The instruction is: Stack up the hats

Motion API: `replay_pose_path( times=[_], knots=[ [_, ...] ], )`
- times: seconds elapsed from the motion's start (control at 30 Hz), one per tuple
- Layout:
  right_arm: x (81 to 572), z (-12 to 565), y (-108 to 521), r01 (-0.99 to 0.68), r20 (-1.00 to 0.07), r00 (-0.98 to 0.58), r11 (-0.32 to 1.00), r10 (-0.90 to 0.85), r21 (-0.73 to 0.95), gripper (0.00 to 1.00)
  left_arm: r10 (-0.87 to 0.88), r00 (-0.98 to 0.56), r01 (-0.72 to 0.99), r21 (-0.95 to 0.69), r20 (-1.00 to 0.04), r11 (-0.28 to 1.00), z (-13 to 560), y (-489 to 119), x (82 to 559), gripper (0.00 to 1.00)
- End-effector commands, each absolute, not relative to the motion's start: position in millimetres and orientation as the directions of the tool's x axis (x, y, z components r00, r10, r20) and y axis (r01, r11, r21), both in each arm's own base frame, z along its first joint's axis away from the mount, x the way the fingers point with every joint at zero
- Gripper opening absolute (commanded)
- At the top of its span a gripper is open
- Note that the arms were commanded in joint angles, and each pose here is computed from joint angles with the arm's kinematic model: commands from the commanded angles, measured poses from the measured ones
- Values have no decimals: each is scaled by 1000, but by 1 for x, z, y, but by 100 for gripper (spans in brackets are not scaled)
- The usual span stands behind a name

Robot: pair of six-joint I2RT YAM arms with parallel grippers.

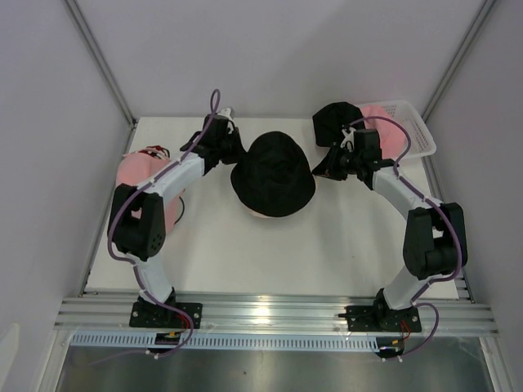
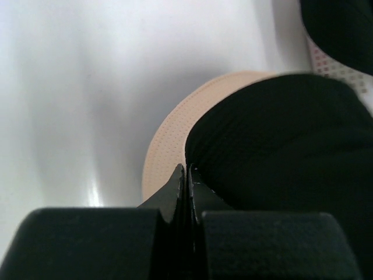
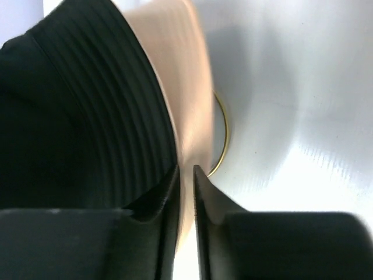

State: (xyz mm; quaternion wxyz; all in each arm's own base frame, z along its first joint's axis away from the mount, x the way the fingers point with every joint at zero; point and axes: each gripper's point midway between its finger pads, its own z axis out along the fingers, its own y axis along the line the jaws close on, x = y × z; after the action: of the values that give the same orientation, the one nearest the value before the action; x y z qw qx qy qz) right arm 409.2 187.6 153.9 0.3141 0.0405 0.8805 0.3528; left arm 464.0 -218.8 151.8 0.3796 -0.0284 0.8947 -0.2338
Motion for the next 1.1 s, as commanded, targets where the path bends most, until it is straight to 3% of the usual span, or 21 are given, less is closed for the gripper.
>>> replay_pose_path(
  times=[0.0, 0.07, 0.23, 0.37, 0.53, 0.73, 0.87, 1.07],
  knots=[
    [414, 157, 189, -163, -532, -789, 731, 307, 663, 16, -144, -765, 47, -277, -628, 960, 109, -181, 440, 1],
    [414, 162, 194, -177, -532, -783, 704, 322, 688, 6, -127, -763, 36, -238, -634, 971, 104, -177, 436, 1],
    [410, 153, 197, -163, -510, -794, 693, 330, 702, 0, -111, -760, 51, -229, -640, 972, 95, -183, 421, 1],
    [402, 145, 191, -135, -501, -798, 711, 336, 690, 14, -115, -742, 80, -258, -660, 963, 110, -190, 411, 1],
    [400, 151, 173, -95, -529, -768, 752, 361, 652, 23, -123, -696, 137, -299, -708, 944, 147, -205, 400, 1],
    [405, 186, 143, -77, -606, -694, 796, 389, 600, 39, -179, -687, 133, -364, -704, 922, 170, -213, 391, 1],
    [405, 218, 139, -122, -656, -633, 783, 412, 610, 55, -211, -689, 108, -387, -693, 916, 160, -214, 385, 1],
    [404, 231, 153, -170, -641, -595, 704, 484, 689, 57, -299, -691, 23, -433, -658, 901, 127, -214, 381, 1]
  ],
)
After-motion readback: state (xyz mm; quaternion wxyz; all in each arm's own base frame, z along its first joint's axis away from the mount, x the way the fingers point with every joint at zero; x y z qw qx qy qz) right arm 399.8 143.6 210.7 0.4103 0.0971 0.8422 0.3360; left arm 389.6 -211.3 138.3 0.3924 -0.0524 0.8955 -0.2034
